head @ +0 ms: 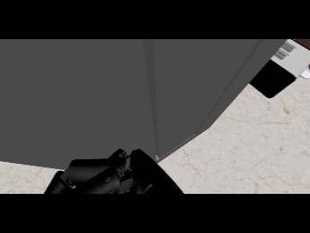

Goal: Pick up the wine, place it into the cabinet and close the cabinet

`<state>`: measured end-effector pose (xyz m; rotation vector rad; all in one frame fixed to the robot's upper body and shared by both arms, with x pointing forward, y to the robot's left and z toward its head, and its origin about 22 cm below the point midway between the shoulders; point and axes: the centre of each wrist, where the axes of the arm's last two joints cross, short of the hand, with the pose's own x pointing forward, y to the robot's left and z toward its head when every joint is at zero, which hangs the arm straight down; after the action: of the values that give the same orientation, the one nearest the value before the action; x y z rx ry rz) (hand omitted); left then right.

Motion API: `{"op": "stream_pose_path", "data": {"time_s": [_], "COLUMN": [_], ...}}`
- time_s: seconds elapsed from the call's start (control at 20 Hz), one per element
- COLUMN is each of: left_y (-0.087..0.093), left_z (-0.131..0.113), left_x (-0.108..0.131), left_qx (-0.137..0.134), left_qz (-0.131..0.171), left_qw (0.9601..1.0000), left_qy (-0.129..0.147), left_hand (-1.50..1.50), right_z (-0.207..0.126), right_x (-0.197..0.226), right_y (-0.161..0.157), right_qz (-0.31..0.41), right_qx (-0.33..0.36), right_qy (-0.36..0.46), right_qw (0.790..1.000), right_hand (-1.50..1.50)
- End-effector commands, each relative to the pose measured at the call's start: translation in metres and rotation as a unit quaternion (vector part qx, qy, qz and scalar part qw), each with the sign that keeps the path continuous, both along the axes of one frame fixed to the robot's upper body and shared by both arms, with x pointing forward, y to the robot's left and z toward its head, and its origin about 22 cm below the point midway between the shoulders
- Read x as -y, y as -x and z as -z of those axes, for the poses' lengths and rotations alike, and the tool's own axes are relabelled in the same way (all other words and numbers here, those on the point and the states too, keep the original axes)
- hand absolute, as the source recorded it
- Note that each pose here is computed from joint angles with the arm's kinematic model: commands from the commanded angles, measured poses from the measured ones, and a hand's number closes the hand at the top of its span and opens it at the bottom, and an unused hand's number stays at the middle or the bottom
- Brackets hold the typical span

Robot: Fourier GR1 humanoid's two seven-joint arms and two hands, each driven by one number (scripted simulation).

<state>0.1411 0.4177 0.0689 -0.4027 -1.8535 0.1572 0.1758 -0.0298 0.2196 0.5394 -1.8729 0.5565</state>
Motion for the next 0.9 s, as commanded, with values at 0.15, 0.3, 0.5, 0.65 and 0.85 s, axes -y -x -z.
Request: {"op": "stream_pose_path", "data": {"time_s": [0.15, 0.3, 0.5, 0.65, 0.85], "left_y": [0.006, 0.008, -0.001, 0.011, 0.003], "left_z": [-0.004, -0.006, -0.020, -0.008, -0.013], "left_x": [-0.023, -0.028, -0.038, -0.037, -0.036], "left_qx": [0.003, 0.016, 0.024, 0.019, 0.018], "left_qz": [0.008, 0.005, -0.007, 0.005, 0.002], "left_qw": [0.9999, 0.9998, 0.9997, 0.9998, 0.9998], "left_qy": [0.007, 0.003, -0.006, 0.001, 0.001], "left_hand": [-1.50, -1.50, -1.50, -1.50, -1.50], "right_z": [-0.036, -0.043, -0.035, -0.033, -0.022], "right_x": [-0.036, -0.035, -0.041, -0.045, -0.047], "right_y": [-0.073, -0.102, -0.134, -0.140, -0.147], "right_qz": [0.019, 0.011, -0.018, -0.101, -0.229], "right_qx": [-0.018, -0.008, -0.009, -0.070, -0.105], "right_qy": [0.000, 0.013, 0.024, 0.073, 0.174], "right_qw": [1.000, 1.000, 1.000, 0.990, 0.952], "right_hand": [1.50, 1.50, 1.50, 1.50, 1.50]}}
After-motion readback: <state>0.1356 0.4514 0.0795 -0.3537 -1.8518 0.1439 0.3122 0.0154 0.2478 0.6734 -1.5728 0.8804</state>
